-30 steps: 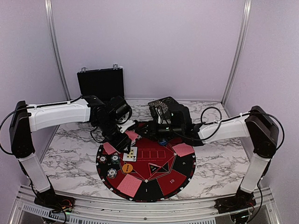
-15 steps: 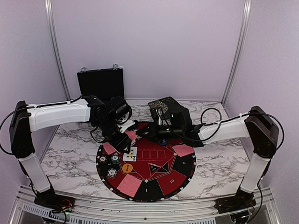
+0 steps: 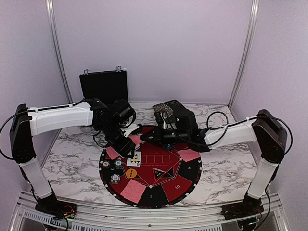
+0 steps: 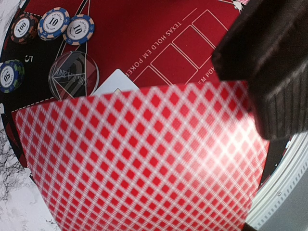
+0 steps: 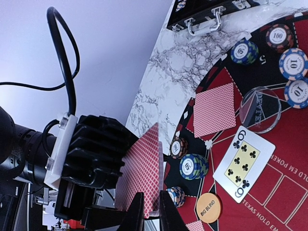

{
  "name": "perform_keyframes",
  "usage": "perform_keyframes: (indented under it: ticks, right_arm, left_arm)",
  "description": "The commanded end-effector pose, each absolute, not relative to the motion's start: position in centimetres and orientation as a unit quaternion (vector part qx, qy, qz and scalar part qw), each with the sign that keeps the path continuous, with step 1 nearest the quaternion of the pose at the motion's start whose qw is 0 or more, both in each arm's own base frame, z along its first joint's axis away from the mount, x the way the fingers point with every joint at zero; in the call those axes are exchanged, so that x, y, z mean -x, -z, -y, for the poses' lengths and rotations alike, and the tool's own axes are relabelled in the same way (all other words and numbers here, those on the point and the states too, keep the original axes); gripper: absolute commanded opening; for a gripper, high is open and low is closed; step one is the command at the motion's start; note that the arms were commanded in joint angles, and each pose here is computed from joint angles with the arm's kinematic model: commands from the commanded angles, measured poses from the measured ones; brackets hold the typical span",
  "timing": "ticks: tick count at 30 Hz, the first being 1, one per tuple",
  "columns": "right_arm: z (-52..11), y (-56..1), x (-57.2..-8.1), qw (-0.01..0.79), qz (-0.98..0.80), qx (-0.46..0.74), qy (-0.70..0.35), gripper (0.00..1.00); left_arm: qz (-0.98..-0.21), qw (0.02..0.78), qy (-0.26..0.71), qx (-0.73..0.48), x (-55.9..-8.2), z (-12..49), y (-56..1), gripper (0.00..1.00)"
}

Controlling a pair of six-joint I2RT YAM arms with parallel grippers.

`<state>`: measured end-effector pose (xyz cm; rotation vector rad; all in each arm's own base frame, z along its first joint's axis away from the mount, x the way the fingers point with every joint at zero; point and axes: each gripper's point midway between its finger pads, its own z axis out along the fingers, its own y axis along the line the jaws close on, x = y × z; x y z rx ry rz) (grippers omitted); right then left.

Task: Distribute texas hold em gaming equipment
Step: Pick up the poker card from the face-down deck piles.

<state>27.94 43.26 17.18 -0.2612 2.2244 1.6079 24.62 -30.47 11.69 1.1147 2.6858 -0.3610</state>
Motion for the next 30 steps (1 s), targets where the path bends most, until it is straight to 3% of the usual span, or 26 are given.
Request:
perform_keyframes:
  ticks: [1, 16, 30]
  right_arm:
    - [-43.7, -17.9, -27.6, 0.192, -0.782, 0.100, -0.585, 0.10]
    - [-43.7, -17.7, -27.7, 0.185, -0.781, 0.095, -0.589, 0.00]
    - [-42.0, -19.4, -28.6, 0.195, -0.764, 0.071, -0.611, 0.00]
  left_arm:
    - [-0.910, 0.108, 0.123, -0.381, -24.8, 30.6, -12.5, 0.34]
    - [-0.910, 0.109, 0.123, -0.381, -24.9, 30.6, -12.5, 0.34]
    - [-0.910, 0.109, 0.120, -0.380, -24.8, 30.4, -12.5, 0.34]
